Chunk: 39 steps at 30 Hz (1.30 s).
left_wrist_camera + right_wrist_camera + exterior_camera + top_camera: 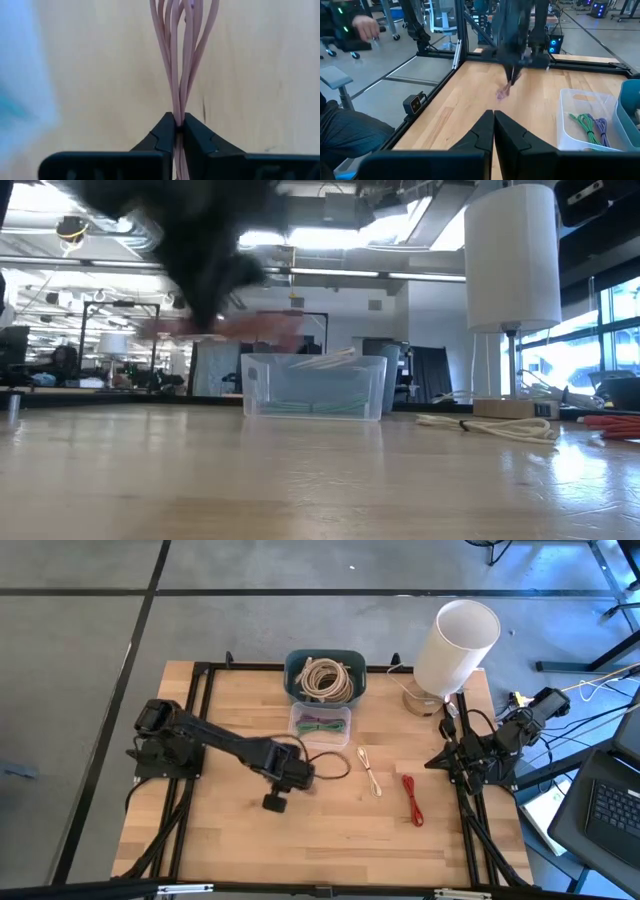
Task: Pick & Place USB Port
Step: Put the pink charger cable into the transparent bin
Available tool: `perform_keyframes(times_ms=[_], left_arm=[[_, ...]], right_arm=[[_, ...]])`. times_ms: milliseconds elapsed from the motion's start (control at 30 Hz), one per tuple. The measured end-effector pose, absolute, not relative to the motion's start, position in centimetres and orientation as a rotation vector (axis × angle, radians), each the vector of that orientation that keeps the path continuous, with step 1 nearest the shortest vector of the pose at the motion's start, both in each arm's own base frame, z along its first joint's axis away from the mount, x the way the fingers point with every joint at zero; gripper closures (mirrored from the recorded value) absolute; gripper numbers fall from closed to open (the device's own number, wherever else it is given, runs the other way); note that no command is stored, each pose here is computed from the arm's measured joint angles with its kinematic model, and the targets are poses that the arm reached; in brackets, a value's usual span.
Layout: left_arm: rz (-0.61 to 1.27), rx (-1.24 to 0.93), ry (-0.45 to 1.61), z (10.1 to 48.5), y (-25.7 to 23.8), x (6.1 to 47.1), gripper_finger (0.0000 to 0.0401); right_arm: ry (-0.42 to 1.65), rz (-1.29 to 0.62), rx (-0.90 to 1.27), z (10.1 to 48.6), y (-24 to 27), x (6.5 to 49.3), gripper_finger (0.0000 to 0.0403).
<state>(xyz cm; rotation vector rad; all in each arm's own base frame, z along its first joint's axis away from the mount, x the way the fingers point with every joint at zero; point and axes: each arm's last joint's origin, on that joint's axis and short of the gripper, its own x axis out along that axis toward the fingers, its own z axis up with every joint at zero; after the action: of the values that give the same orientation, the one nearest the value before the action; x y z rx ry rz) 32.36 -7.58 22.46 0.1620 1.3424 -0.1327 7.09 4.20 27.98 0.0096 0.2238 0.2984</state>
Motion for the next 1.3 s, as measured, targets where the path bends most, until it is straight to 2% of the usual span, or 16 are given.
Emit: perform_keyframes(times_ms=[233,433,600,767,1067,1300], left_arm=[[-0.093,0.323,1.08,30.5,-3.7,35.6,0.0387],[0.024,0.326,1.013,33.2,3.1,36.1,0.0387],[0.074,0.239,1.044,32.1,8.2,36.1,0.0387],[0.037,0.169,1.053,29.3,11.4,37.6,0.0387],[-0.033,0.057,1.244,22.9,13.3,39.1,0.0387],[-0.079,-0.034,1.261,22.0,13.2,39.2,0.0386]], right_arm=[[0.224,0.298,0.01,28.0,4.2,7.1,0.0386],[0.224,0.298,0.01,28.0,4.2,7.1,0.0386],[0.224,0.298,0.009,28.0,4.2,7.1,0.0386],[0.223,0.299,0.01,28.0,4.2,7.1,0.0386],[0.223,0.298,0.01,28.0,4.2,7.1,0.0386],[0.223,0.298,0.01,28.0,4.2,7.1,0.0386]])
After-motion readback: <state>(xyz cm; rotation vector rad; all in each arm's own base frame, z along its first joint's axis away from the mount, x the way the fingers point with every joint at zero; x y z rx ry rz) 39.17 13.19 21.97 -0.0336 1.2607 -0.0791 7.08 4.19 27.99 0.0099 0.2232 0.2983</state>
